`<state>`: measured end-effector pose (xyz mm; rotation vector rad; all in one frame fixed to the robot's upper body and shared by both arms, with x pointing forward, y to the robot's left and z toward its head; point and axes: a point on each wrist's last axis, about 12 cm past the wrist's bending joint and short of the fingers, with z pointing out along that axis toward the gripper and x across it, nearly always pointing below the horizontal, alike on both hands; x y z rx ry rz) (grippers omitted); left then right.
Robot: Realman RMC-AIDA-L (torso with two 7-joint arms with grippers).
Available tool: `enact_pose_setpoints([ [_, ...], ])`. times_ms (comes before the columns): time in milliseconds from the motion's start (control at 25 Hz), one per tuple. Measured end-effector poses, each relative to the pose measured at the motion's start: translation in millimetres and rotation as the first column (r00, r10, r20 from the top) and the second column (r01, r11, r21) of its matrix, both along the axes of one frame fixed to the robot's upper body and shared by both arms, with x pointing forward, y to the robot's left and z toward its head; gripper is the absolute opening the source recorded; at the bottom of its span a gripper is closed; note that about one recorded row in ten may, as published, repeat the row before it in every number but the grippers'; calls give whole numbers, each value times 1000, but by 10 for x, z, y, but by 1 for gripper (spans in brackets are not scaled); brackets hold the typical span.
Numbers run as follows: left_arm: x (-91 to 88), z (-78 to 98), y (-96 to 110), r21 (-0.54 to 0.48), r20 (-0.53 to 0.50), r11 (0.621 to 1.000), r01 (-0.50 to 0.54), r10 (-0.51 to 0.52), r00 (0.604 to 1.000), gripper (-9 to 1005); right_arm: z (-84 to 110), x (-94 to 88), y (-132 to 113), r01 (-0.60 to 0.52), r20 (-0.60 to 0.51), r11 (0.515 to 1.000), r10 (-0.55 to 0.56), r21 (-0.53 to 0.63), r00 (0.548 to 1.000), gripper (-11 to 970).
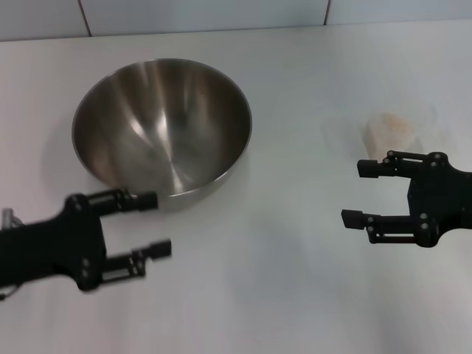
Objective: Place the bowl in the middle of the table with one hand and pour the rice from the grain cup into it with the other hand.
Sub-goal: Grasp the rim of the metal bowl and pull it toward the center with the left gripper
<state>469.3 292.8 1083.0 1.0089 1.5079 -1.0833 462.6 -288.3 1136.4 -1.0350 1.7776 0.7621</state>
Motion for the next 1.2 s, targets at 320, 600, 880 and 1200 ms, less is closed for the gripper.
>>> enact_pose_setpoints([
  [320,353,288,248,-63,-200,973,-223,207,958,685,10,28,20,-13,14,1000,13,-3,1000,785],
  [600,857,595,292,192,-453,911,-365,412,791,682,-4,40,33,-29,35,1000,29,-5,999,785],
  [880,1096,767,296,461,-450,776,-430,623,640,680,-30,63,47,-46,56,999,46,-7,997,785],
  [1200,1300,1006,17,644,-343,659,-387,702,624,676,-90,84,2,-42,100,998,39,35,994,785],
])
